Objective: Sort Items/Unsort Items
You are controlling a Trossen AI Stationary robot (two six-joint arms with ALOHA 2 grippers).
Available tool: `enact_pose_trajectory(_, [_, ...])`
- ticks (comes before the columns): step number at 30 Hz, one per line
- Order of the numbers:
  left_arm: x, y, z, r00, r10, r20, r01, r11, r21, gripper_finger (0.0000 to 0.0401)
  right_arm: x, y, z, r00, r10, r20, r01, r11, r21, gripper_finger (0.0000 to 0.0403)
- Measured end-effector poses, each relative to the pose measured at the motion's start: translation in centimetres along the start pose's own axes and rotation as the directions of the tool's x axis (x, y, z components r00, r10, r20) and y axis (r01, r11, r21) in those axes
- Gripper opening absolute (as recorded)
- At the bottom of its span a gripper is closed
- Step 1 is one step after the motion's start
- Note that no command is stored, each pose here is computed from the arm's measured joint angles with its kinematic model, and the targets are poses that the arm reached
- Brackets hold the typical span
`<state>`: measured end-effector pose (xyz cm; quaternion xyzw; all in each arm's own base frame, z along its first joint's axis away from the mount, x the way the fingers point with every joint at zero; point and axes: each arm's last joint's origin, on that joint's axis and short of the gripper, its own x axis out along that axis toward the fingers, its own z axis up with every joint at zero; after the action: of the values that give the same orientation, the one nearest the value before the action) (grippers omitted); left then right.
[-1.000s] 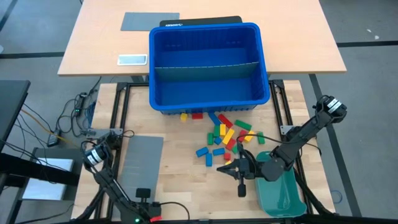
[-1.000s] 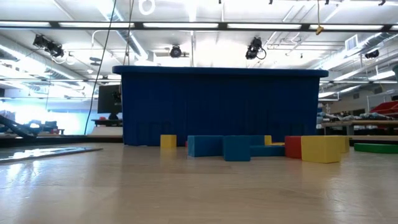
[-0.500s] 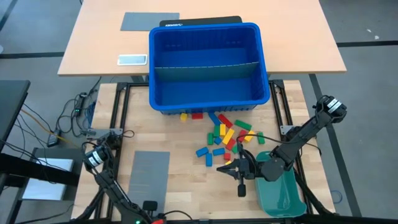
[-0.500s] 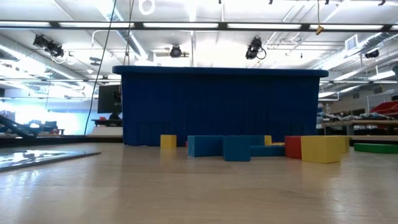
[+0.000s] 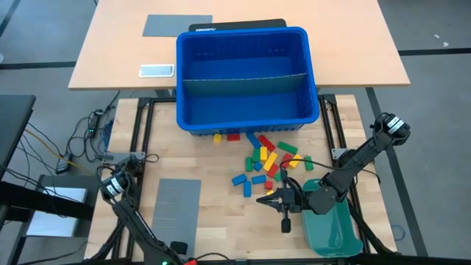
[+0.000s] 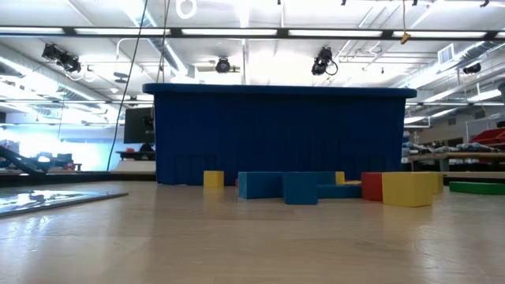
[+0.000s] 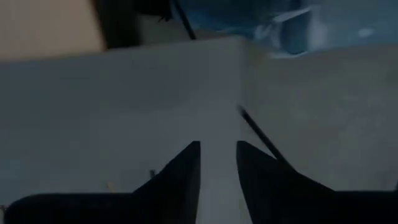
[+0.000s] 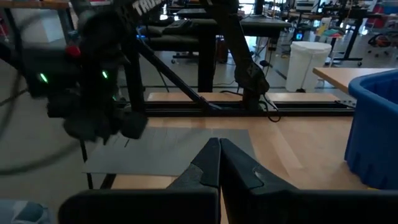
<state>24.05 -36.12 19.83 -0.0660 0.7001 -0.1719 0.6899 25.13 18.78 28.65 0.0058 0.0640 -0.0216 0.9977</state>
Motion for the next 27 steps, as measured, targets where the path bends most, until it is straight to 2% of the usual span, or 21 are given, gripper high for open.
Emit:
enact_pose_trajectory(2, [-1.2, -0.9, 0.4, 0.999, -0.027, 0.042, 0.027, 1.000, 0.007, 0.0125, 0.0, 0.0, 0.0, 1.000, 0.000, 0.000, 0.000, 1.000, -0.003, 0.0000])
enact_pose_trajectory(6, [-2.5, -2.4, 0.3, 0.991, -0.026, 0.128, 0.035, 0.997, -0.071, 0.0139, 0.0, 0.0, 0.0, 1.000, 0.001, -0.003, -0.001, 1.000, -0.010, 0.0000])
enact_pose_trajectory(9, [-2.4, -3.0, -0.5, 0.986, 0.003, 0.164, 0.024, 0.987, -0.158, 0.0145, 0.0, 0.0, 0.0, 1.000, 0.007, -0.005, -0.007, 1.000, -0.017, 0.0000])
enact_pose_trajectory(13, [-1.2, -4.1, -1.3, 0.978, 0.024, 0.209, 0.017, 0.981, -0.191, 0.0148, 0.0, 0.1, -0.1, 1.000, 0.025, -0.007, -0.025, 1.000, -0.017, 0.0000])
enact_pose_trajectory(18, [0.5, -6.3, -1.0, 0.934, -0.095, 0.343, 0.164, 0.970, -0.177, 0.0148, 0.0, 0.1, -0.1, 1.000, 0.027, -0.007, -0.027, 1.000, 0.016, 0.0000])
enact_pose_trajectory(23, [1.5, -8.2, -0.3, 0.836, -0.192, 0.513, 0.324, 0.929, -0.180, 0.0148, -0.1, 0.2, -0.1, 0.999, 0.034, -0.008, -0.034, 0.999, 0.034, 0.0000])
enact_pose_trajectory(25, [1.5, -8.6, -0.2, 0.816, -0.225, 0.532, 0.364, 0.916, -0.169, 0.0148, -0.3, 0.4, -0.1, 0.999, 0.043, -0.009, -0.042, 0.999, 0.031, 0.0000])
enact_pose_trajectory(27, [1.6, -8.7, -0.2, 0.816, -0.224, 0.533, 0.379, 0.903, -0.200, 0.0148, -0.4, 0.6, -0.1, 0.998, 0.055, -0.009, -0.055, 0.998, 0.030, 0.0000])
